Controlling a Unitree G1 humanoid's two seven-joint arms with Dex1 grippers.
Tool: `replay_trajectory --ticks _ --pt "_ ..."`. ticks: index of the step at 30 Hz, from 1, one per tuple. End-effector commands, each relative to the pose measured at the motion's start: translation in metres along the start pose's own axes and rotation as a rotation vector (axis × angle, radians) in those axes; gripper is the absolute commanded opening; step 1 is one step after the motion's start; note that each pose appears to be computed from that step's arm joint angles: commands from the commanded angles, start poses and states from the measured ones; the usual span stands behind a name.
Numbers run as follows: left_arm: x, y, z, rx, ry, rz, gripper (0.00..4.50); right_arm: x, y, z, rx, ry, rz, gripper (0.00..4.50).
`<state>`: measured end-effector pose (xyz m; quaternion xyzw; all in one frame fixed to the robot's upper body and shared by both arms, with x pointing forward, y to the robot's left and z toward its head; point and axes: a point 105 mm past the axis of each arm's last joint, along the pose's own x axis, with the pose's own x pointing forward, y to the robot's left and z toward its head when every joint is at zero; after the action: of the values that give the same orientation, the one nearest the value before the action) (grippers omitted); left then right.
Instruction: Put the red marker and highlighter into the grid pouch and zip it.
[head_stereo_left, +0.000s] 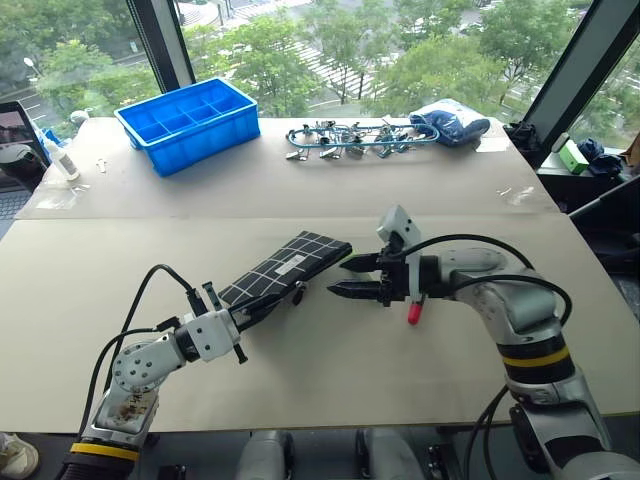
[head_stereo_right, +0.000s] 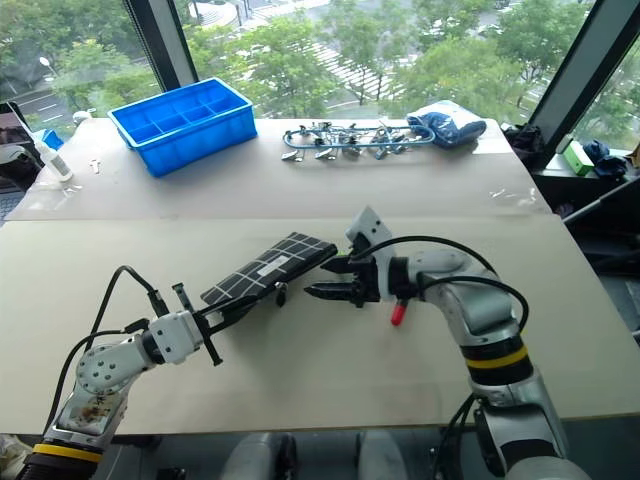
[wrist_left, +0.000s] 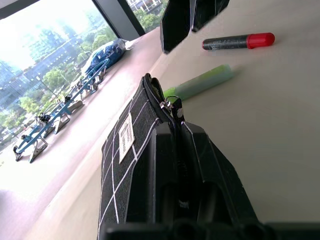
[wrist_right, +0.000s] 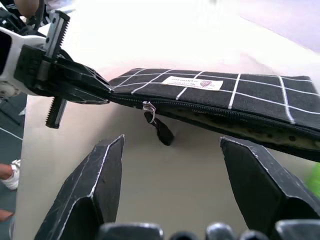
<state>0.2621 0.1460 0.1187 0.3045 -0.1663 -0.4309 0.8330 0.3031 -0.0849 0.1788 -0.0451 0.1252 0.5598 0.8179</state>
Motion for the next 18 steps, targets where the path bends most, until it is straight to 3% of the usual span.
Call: replay_trajectory --ticks 1,4,7,10,18 --pt "0.000 0.004 0.006 0.032 -0.033 0.012 0.00 -0.034 -0.030 0.010 0.011 -0.018 -0.280 3.38" --pt "-0.001 0.005 0.007 0.030 -0.036 0.019 0.00 -0.061 -0.058 -0.004 0.126 0.033 -0.541 3.38" --pt "-0.004 0.006 0.007 0.023 -0.038 0.020 0.00 -0.074 -0.059 -0.028 0.177 0.149 -0.688 3.38" --pt "-0.014 0.011 0.003 0.008 -0.015 0.044 0.00 -0.075 -0.052 -0.039 0.184 0.218 -0.772 3.38" --pt "-0.017 0.028 -0.002 0.011 -0.007 0.085 0.00 -0.075 -0.049 -0.051 0.243 0.248 -0.933 3.38"
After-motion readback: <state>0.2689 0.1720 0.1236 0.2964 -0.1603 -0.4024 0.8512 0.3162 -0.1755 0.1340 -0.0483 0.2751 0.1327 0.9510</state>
